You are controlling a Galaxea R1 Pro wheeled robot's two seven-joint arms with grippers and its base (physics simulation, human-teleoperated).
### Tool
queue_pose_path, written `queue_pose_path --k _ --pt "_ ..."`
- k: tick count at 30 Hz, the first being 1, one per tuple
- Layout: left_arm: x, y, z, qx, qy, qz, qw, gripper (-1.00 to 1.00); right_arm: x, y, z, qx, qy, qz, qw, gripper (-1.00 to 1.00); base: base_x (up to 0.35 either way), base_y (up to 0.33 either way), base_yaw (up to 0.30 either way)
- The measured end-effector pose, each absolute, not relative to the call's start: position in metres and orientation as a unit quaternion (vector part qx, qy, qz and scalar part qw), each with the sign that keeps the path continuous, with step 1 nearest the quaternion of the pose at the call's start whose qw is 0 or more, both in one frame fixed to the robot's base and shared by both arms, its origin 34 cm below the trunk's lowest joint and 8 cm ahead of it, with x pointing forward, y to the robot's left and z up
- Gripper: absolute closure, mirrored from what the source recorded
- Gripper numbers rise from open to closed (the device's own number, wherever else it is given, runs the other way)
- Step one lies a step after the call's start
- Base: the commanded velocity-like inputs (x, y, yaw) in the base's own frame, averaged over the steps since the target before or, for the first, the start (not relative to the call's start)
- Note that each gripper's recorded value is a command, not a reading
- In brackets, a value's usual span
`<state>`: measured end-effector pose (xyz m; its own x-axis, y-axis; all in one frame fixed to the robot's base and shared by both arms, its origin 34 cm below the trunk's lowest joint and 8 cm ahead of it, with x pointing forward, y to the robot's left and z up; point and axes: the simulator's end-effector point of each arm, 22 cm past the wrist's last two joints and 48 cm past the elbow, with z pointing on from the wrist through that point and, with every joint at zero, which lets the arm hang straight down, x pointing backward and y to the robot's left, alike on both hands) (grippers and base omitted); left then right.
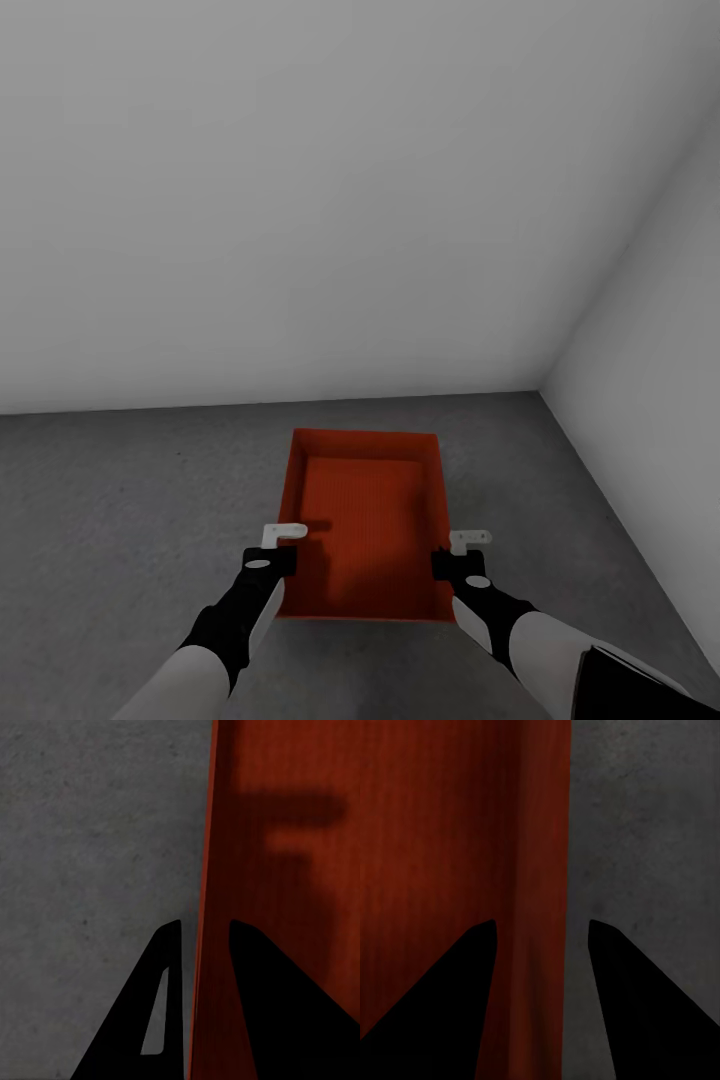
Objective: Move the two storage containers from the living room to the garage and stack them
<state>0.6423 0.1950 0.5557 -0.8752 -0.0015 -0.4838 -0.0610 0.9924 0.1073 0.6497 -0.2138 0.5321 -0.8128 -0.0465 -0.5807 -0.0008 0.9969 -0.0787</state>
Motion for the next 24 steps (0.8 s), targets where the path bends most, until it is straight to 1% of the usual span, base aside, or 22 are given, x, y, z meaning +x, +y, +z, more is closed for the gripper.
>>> queue_pose_path --k 24 --pt "0.642 0.195 0.543 -0.016 0.967 0.06 0.249 1.0 0.649 -0.214 0.519 -0.012 0.952 -0.038 0.305 1.0 0.0 0.0 0.0"
